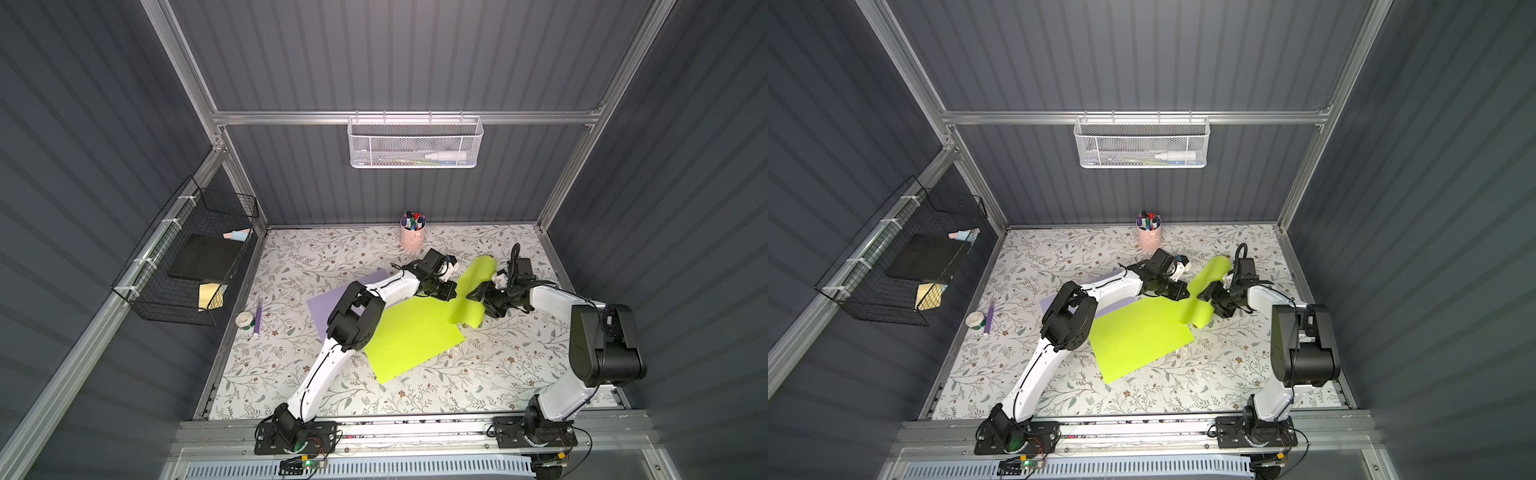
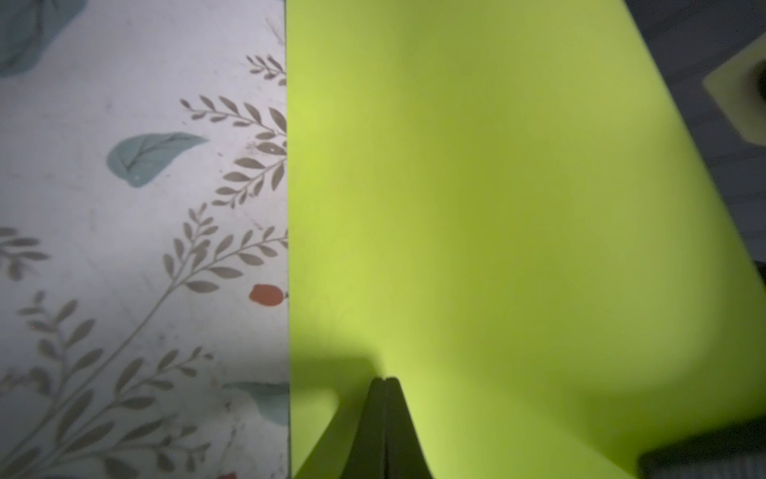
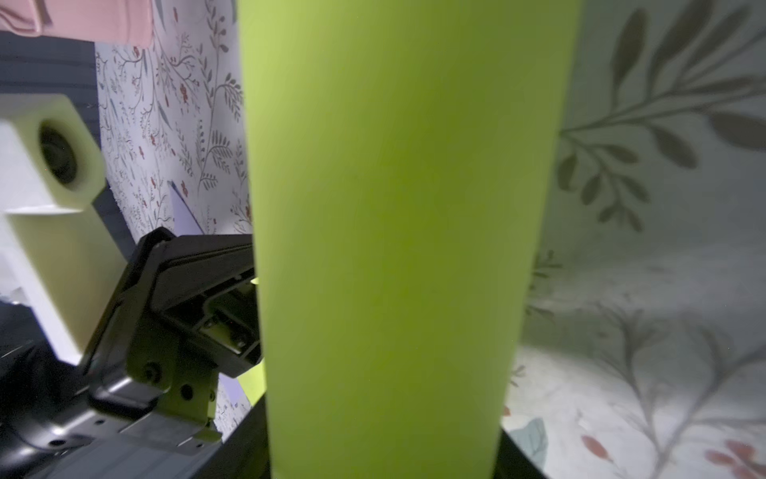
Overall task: Fold the rectangular paper in half along the long edge
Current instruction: Pick up the paper from the center of the board.
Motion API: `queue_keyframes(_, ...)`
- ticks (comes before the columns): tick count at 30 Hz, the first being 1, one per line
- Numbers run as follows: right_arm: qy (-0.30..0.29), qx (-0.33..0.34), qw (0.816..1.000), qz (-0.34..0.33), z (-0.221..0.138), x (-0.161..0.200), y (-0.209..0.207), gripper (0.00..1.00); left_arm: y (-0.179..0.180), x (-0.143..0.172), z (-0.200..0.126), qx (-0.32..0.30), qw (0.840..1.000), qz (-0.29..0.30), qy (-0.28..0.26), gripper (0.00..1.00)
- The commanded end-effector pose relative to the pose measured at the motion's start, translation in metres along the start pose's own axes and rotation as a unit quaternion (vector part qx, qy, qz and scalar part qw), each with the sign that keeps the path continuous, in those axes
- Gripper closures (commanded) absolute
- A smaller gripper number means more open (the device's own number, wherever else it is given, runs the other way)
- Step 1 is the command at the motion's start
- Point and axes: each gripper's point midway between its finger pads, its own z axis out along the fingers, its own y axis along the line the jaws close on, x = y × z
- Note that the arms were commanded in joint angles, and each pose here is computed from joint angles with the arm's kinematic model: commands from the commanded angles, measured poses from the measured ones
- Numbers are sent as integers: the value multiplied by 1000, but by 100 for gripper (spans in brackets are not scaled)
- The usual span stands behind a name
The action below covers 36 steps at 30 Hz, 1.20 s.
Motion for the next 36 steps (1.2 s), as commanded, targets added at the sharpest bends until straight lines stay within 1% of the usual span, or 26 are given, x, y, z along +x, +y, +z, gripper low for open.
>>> queue_keyframes(1,-18,30,999,5,-10,0,-11,43,36,70,17,-49,993,-49,99,95)
queue_keyframes(5,-39,46,998,14,-23,-3,-19,44,36,71,17,-49,992,-50,101,95)
queue_keyframes(9,-52,41,998,15,-34,-5,-18,44,36,71,17,-47,993,-50,101,95)
queue_keyframes(18,-61,42,997,15,-38,-8,-16,45,36,72,17,-47,992,-50,102,94)
queue_keyframes(20,-69,54,996,19,-41,-9,-20,46,36,72,17,-48,992,-50,102,94)
queue_keyframes(27,-102,66,993,14,-57,-13,-19,46,37,74,18,-48,992,-52,105,94)
queue_keyframes(31,-110,65,992,11,-62,-12,-17,47,38,75,19,-49,992,-52,106,94)
queue_keyframes(36,-116,84,989,23,-59,-16,-26,51,38,75,19,-48,992,-53,107,94)
